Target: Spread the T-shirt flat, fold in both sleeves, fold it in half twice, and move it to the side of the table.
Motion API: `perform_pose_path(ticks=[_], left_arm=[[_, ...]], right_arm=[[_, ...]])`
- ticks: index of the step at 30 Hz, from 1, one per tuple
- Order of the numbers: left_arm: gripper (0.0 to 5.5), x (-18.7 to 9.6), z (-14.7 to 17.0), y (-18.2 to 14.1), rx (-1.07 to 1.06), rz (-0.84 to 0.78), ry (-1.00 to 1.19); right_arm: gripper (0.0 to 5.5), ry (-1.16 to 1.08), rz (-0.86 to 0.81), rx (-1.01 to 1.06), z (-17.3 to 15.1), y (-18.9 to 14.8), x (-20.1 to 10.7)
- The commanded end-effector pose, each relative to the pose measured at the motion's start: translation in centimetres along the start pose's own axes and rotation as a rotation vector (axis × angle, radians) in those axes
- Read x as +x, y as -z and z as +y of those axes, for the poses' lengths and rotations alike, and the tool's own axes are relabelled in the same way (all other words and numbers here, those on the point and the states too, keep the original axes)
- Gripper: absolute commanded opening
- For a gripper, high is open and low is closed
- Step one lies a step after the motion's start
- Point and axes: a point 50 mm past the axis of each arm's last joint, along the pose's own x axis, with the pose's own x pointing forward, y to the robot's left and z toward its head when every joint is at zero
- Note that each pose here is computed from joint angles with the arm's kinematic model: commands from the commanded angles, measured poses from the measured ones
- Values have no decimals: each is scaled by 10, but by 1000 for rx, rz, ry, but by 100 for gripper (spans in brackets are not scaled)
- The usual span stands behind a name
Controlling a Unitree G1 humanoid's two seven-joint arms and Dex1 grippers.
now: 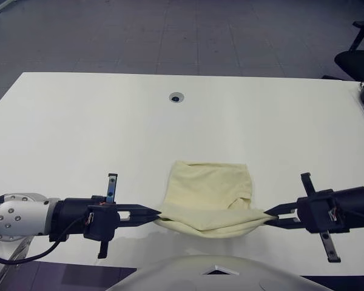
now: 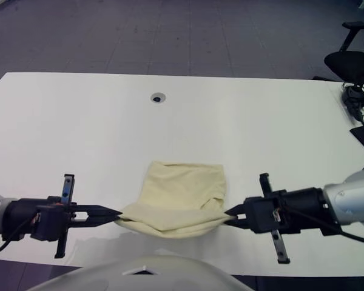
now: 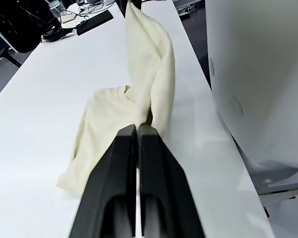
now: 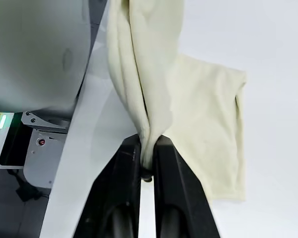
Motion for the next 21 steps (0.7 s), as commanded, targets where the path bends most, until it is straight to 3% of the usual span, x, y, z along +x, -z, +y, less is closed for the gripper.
perform_pose_path(ticks=[1,9,21], left_arm=[[0,6,23,16,-11,8,-107],[0,26,59,51,-18,82,-217],[0,53,72,72,-44,120,-250]], right_arm=[[16,-16,19,125,-15,15,5],[16,-11,52,329,-33,46,23],[16,146,60,379,-75,64,38]])
